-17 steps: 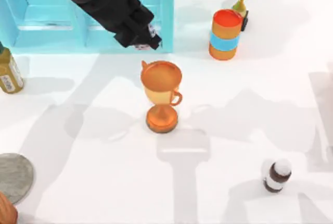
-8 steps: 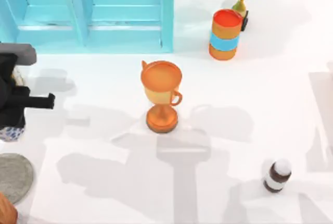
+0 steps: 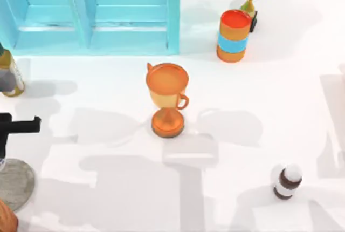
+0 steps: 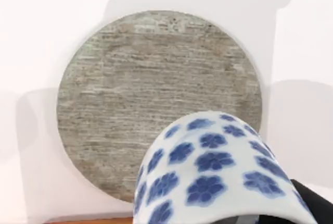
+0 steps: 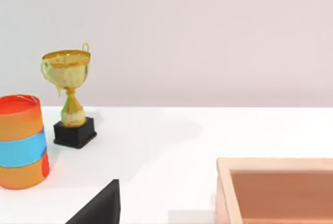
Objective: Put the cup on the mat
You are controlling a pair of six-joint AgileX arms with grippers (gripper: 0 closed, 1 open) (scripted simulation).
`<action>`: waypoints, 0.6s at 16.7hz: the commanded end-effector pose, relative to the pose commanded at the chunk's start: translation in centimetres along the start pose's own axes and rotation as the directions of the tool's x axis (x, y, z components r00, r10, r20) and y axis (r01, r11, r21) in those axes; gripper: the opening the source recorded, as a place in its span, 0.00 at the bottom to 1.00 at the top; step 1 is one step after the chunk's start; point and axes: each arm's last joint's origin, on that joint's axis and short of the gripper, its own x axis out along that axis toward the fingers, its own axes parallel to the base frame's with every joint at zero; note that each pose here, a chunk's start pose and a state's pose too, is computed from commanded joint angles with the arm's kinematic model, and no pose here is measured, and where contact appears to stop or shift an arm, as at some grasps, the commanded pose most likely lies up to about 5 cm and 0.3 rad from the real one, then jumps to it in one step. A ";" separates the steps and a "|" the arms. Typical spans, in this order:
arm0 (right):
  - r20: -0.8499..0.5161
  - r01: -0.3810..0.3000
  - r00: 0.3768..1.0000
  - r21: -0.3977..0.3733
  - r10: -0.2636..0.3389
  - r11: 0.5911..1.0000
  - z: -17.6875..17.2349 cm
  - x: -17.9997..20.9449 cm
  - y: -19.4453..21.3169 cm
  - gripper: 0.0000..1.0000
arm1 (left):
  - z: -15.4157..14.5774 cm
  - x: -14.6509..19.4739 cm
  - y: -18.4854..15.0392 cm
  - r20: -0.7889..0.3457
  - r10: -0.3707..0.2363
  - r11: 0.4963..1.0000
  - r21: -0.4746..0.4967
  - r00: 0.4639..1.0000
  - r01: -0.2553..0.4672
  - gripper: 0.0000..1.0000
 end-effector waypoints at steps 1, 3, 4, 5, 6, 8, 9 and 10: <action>0.000 0.000 1.000 0.000 0.000 1.000 0.0 0.0 0.0 1.00 | 0.1 0.1 -0.1 -0.003 -0.001 1.000 0.007 1.000 0.001 0.00; 0.000 0.000 1.000 0.000 0.000 1.000 0.0 0.0 0.0 1.00 | 0.1 0.2 -0.3 -0.001 -0.004 1.000 0.019 1.000 0.004 0.00; 0.000 0.000 1.000 0.000 0.000 1.000 0.0 0.0 0.0 1.00 | 0.2 0.5 -0.5 0.005 -0.009 0.999 0.037 1.000 0.008 0.00; 0.000 0.000 1.000 0.000 0.000 1.000 0.0 0.0 0.0 1.00 | 0.3 0.7 -0.7 0.015 -0.015 0.998 0.057 1.000 0.014 0.00; 0.000 0.000 1.000 0.000 0.000 1.000 0.0 0.0 0.0 1.00 | 0.4 0.8 -1.0 0.033 -0.022 0.997 0.075 0.999 0.020 0.00; 0.000 0.000 1.000 0.000 0.000 1.000 0.0 0.0 0.0 1.00 | 0.7 0.9 -1.3 0.080 -0.037 0.994 0.101 0.996 0.029 0.00; 0.000 0.000 1.000 0.000 0.000 1.000 0.0 0.0 0.0 1.00 | 0.8 0.9 -1.4 0.102 -0.044 0.993 0.112 0.994 0.032 0.00; 0.000 0.000 1.000 0.000 0.000 1.000 0.0 0.0 0.0 1.00 | 0.9 0.9 -1.5 0.123 -0.050 0.992 0.121 0.991 0.035 0.00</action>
